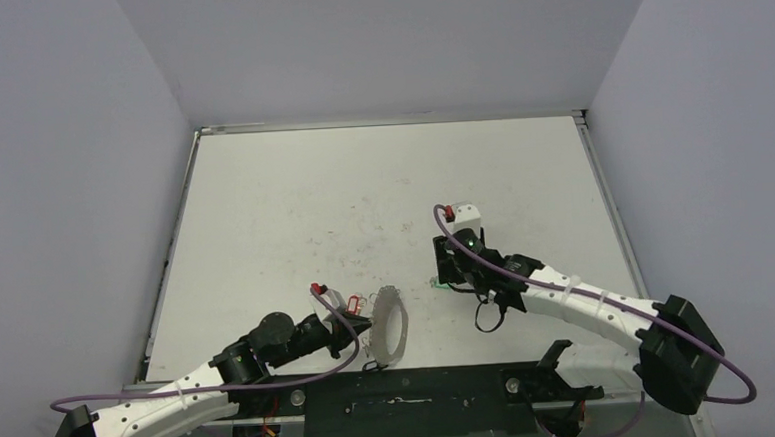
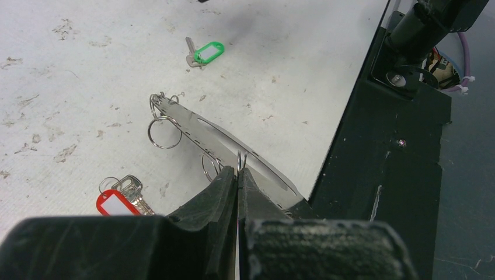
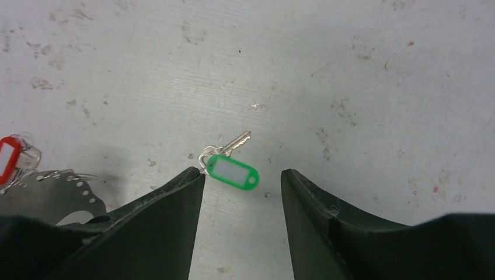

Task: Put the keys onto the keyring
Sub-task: Pick up the keyring from the center of the board, then pick up the key from the center of the board.

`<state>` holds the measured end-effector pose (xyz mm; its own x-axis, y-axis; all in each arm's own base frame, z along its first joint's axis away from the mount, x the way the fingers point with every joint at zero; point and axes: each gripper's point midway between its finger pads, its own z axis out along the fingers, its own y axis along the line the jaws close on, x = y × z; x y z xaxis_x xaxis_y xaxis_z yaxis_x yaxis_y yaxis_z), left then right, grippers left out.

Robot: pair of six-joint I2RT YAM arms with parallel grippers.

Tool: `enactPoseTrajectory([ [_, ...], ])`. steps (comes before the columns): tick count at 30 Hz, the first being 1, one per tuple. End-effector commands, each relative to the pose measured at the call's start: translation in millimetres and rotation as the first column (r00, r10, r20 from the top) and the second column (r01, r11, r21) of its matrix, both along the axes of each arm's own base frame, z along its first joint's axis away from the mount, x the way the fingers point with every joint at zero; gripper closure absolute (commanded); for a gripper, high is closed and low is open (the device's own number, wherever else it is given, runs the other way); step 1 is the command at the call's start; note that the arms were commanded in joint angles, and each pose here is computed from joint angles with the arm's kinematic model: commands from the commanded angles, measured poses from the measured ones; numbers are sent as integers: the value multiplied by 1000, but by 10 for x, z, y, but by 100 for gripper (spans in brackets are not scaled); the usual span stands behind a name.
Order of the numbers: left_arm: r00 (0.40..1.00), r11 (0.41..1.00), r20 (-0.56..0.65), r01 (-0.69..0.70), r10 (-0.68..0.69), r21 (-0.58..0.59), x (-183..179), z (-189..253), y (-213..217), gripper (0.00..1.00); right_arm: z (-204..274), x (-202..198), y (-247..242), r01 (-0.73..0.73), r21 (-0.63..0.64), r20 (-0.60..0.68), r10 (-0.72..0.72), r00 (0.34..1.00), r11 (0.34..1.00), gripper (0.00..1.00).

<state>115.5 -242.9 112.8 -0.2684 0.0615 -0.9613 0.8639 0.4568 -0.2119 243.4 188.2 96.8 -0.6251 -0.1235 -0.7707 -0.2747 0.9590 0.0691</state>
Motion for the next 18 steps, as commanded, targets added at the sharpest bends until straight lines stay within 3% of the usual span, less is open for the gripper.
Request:
enactPoseTrajectory([
  [1,999,996,42,2,1,-86,27,367,-68,100,-109,56,-70,139,-68,-95,-145,985,988,46],
  [6,999,996,43,5,-1,-88,23,355,-71,100,-223,87,110,168,-24,-160,-169,973,986,43],
  [11,999,996,48,9,-5,-85,20,341,-72,100,-353,114,241,163,3,-194,-160,968,987,58],
  [18,998,997,54,14,-10,-78,16,352,-71,100,-545,111,351,167,3,-250,-161,955,986,70],
])
